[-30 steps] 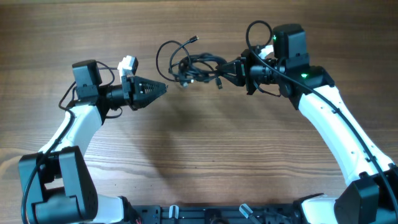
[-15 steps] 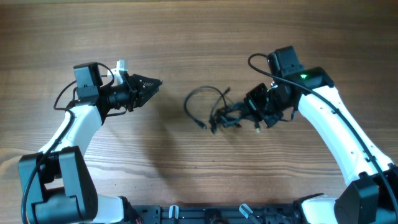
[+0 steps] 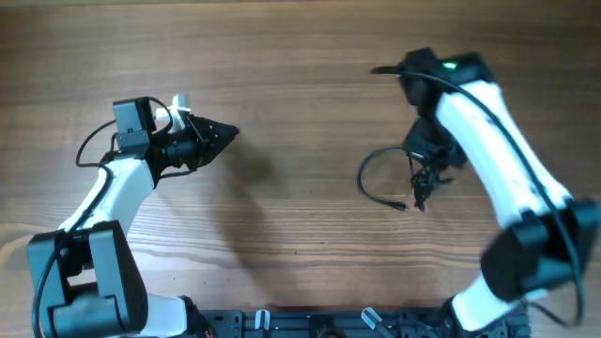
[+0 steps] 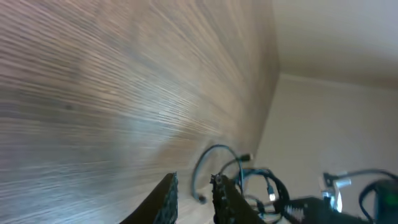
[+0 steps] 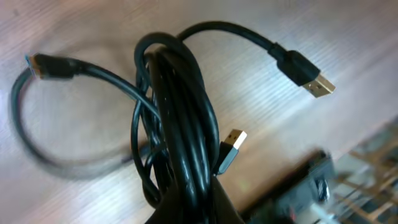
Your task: Untangle cables
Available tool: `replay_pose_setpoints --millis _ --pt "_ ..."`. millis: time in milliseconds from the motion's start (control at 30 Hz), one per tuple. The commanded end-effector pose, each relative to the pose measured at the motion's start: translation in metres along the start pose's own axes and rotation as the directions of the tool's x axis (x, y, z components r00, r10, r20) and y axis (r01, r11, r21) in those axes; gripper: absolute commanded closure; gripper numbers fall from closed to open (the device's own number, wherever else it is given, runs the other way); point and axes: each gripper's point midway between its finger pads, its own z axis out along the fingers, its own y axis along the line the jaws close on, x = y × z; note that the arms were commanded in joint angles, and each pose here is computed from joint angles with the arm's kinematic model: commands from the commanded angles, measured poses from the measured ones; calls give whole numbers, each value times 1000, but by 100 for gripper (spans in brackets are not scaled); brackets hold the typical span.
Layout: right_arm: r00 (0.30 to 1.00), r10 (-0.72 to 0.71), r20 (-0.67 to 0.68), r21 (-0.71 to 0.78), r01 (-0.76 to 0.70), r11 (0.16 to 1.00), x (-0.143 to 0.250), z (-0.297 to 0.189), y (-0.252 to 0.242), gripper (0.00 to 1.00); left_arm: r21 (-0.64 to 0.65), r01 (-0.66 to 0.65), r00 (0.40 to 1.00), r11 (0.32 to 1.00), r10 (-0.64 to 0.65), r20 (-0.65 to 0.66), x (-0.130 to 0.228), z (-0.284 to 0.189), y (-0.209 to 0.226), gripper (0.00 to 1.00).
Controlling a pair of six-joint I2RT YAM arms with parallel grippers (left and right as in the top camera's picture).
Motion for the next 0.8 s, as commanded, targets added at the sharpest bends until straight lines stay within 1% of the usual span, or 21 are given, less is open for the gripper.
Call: replay_pose_setpoints --millis 0,67,133,167,200,233,267,300,333,367,400,433,467,500,533,567,633,700,733,767 --pt "993 -28 113 120 14 993 -20 30 34 95 -41 -93 995 995 94 22 -4 -1 6 77" --pt "981 -60 184 145 34 989 -18 43 67 95 -41 -94 995 995 95 22 -4 -1 6 77" --pt "974 -112 194 57 103 993 -1 43 107 95 -41 -94 995 995 95 22 -4 -1 6 76" --pt "962 -182 204 -35 192 981 11 38 138 96 -41 -94 995 995 95 22 -4 -1 6 76" --pt "936 -272 224 -112 302 947 22 32 165 72 -41 -94 995 995 95 22 -4 -1 6 76" --pt "891 -380 248 -172 427 888 34 26 188 20 -41 -94 995 995 95 22 -4 -1 6 76" --pt "838 -473 272 -211 532 820 43 20 203 16 -41 -94 995 995 95 22 -4 -1 6 74" --pt "811 -513 283 -244 578 779 48 10 210 14 -43 -92 995 995 93 21 -3 -1 7 71" --pt "800 -529 285 -273 596 755 50 -1 212 12 -51 -103 994 993 104 22 -3 -1 8 64" --pt "798 -530 288 -308 601 738 50 -17 213 9 -65 -108 994 992 110 25 -4 -1 11 61" --pt "807 -505 307 -347 589 730 43 -44 207 9 -88 -100 994 991 104 33 -5 -1 15 53" --pt "795 -494 354 -383 605 698 34 -75 197 8 -112 -96 994 989 100 37 -5 -1 19 50" --pt "794 -471 383 -409 603 685 26 -93 187 0 -115 -121 992 986 125 25 -2 3 17 50" --pt "802 -438 406 -428 590 685 16 -106 175 1 -119 -140 990 983 142 12 3 7 15 49" --pt "823 -389 413 -443 555 704 1 -114 155 0 -128 -169 985 977 170 -5 9 16 12 46" --pt "847 -350 399 -459 515 724 -12 -116 137 0 -137 -207 978 969 207 -20 15 25 7 43" --pt "871 -345 351 -506 486 713 -28 -108 116 0 -161 -307 952 938 301 -63 37 50 -5 37" --pt "874 -370 313 -565 485 668 -40 -90 102 0 -158 -433 901 888 420 -107 63 74 -19 35" --pt "879 -371 300 -588 477 654 -43 -84 98 0 -185 -465 885 866 452 -109 70 82 -20 35" --pt "872 -391 295 -634 485 602 -42 -79 98 0 -229 -494 869 839 485 -98 78 93 -23 35"
